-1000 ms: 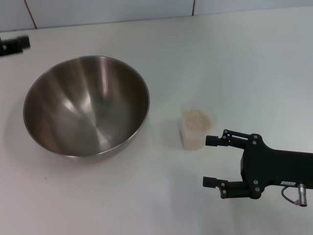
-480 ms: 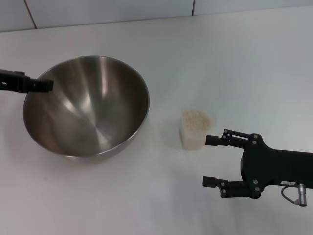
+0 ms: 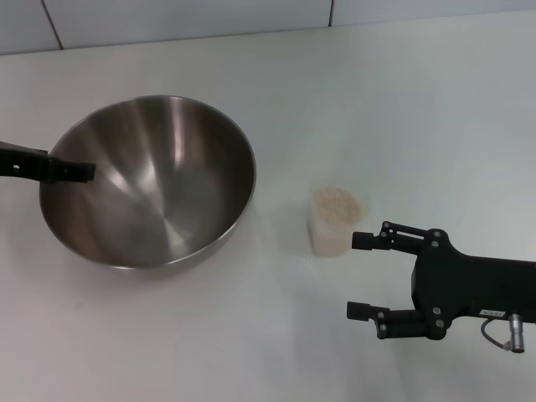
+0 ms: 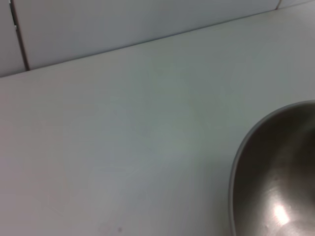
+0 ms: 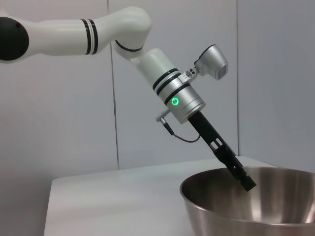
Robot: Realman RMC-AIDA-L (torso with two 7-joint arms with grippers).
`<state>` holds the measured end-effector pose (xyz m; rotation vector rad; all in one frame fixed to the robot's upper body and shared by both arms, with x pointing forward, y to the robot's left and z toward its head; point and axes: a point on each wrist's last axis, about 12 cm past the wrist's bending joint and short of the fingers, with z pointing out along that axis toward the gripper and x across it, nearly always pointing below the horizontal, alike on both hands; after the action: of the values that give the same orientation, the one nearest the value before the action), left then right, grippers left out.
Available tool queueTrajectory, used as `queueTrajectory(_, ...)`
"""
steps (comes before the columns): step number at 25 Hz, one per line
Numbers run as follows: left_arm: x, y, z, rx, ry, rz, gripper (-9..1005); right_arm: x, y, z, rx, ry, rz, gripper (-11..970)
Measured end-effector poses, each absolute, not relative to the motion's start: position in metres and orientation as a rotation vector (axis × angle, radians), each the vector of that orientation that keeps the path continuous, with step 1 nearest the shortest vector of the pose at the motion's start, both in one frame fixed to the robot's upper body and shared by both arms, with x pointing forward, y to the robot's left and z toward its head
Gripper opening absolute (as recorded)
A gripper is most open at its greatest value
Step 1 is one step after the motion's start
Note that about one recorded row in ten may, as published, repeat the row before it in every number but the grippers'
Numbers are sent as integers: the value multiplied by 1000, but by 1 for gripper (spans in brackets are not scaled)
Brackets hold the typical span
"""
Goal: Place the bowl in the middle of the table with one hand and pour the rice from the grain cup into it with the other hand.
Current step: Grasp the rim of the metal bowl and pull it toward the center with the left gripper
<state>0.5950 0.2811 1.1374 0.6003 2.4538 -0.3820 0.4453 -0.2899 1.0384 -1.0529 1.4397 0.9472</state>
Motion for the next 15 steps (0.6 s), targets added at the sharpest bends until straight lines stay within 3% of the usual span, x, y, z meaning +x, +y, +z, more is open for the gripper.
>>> queueTrajectory(13,597,273,1130,623,2489,-421,712,446,-290,1039,-1053,1440,947,785)
queueTrajectory(15,598,273,1129,625,2493,-425,671,446,-290,1039,-1054,1439,947,784)
